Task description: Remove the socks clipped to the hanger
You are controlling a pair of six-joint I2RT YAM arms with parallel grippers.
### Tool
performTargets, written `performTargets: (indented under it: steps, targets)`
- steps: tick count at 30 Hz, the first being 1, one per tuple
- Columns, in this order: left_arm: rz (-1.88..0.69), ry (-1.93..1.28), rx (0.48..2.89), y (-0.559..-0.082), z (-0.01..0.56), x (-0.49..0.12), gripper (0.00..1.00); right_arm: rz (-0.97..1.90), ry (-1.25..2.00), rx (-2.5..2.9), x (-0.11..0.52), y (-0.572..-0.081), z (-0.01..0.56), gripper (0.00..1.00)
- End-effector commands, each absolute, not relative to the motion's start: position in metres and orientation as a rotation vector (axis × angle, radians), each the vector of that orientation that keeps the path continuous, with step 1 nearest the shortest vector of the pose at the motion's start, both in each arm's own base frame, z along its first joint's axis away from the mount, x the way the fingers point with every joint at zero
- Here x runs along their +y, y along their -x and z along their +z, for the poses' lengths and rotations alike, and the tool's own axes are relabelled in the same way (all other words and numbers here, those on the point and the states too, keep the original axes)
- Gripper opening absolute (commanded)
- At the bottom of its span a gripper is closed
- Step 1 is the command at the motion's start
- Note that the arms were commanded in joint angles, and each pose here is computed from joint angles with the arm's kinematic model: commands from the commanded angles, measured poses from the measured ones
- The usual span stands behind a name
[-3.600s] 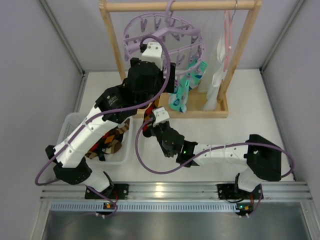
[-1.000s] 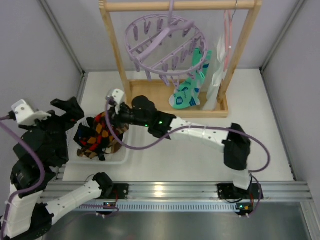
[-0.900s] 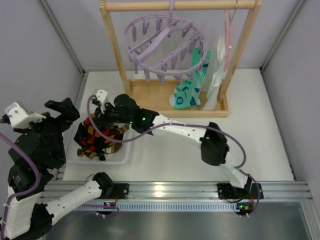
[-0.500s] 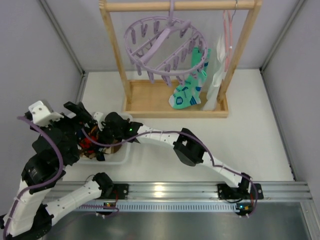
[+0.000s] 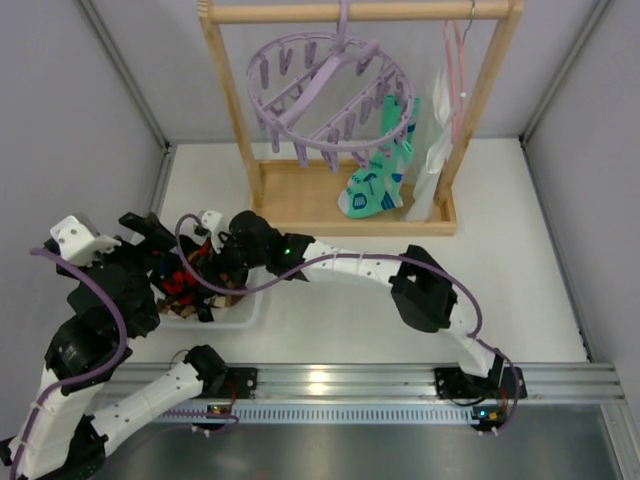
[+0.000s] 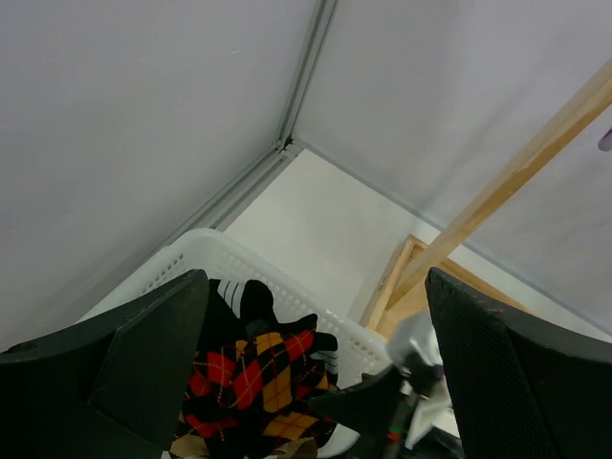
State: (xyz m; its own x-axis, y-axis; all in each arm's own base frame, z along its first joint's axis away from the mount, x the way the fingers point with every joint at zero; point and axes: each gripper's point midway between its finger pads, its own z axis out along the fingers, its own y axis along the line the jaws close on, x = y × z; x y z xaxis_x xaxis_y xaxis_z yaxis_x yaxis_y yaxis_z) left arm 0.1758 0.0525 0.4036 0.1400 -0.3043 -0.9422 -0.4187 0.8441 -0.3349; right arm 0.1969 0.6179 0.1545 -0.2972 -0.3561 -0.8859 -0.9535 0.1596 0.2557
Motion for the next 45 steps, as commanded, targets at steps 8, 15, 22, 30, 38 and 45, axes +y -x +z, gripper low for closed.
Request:
performTargets:
  steps: [8, 15, 22, 30, 38, 45]
  targets:
    - [0.114, 0.562, 1.510, -0.197, 0.395, 0.034, 0.98, 1.091, 1.017, 1.554, 0.529, -0.204, 0.283, 0.80]
    - [0.062, 0.237, 1.716, -0.229, 0.354, -0.026, 0.98, 0.857, 0.632, 1.706, 0.362, -0.227, 0.243, 0.81]
    - [-0.096, 0.123, 1.810, -0.230, 0.323, -0.061, 0.98, 0.463, 0.353, 1.773, 0.229, -0.280, 0.225, 0.81]
    - [-0.099, 0.065, 1.896, -0.228, 0.281, -0.071, 0.98, 0.330, 0.293, 1.780, 0.184, -0.342, 0.235, 0.74]
    - [-0.105, 0.066, 1.911, -0.229, 0.276, -0.073, 0.98, 0.309, 0.300, 1.768, 0.188, -0.393, 0.232, 0.65]
    - [-0.116, 0.063, 1.912, -0.230, 0.277, -0.076, 0.98, 0.328, 0.348, 1.736, 0.204, -0.422, 0.221, 0.56]
